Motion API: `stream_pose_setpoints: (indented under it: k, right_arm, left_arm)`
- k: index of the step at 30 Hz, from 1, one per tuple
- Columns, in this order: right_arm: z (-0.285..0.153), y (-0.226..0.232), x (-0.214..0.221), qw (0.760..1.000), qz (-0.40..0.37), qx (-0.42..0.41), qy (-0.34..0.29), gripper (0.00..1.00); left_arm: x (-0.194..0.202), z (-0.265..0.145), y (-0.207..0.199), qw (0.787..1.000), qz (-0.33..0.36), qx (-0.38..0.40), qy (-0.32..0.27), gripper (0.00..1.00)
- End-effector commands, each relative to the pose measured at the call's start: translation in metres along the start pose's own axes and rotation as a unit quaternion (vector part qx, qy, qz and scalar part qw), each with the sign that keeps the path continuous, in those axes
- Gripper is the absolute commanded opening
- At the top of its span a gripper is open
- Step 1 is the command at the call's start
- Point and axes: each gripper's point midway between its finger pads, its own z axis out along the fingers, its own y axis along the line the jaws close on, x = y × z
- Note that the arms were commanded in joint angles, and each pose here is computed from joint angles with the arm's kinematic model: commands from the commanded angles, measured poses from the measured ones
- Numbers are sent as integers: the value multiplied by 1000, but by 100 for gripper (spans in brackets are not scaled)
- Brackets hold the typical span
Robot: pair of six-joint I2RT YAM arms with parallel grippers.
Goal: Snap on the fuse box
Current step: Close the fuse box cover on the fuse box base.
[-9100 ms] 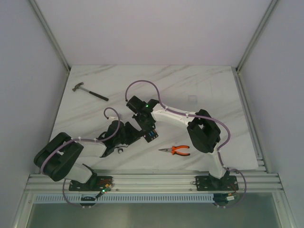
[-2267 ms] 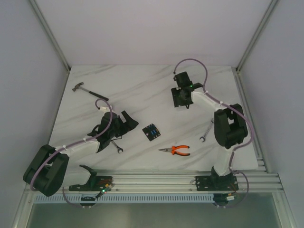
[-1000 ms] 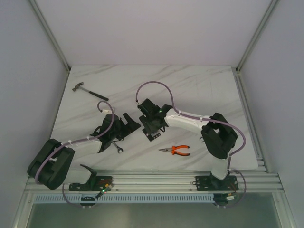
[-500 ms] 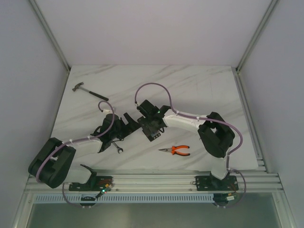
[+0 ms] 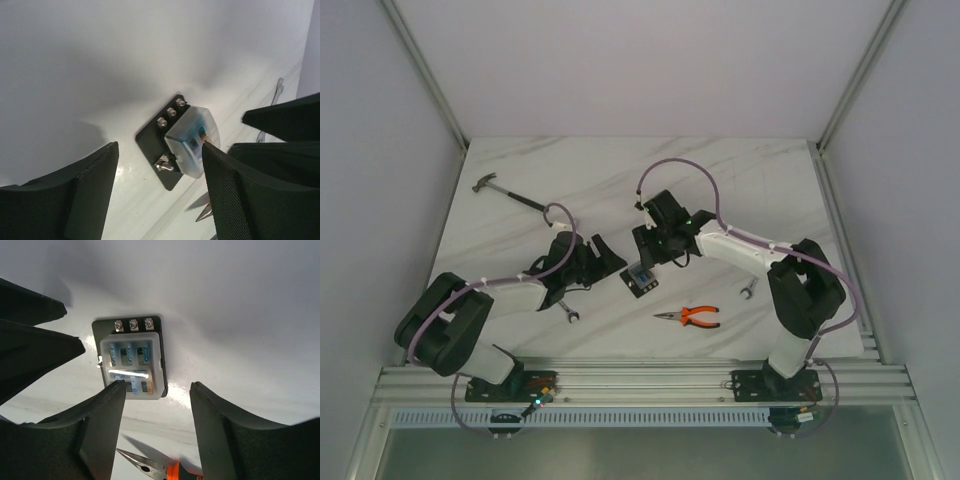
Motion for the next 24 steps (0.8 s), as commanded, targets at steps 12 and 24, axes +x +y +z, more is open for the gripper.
stream_pose_setpoints:
  k: [12, 24]
  right_arm:
    - [30, 7, 35, 993, 43, -98, 51, 40]
    - [61, -19, 91, 987, 48, -39, 149, 28]
  left_arm:
    - [31, 21, -9, 997, 48, -12, 61, 49]
    - [52, 21, 16, 993, 40, -51, 94, 36]
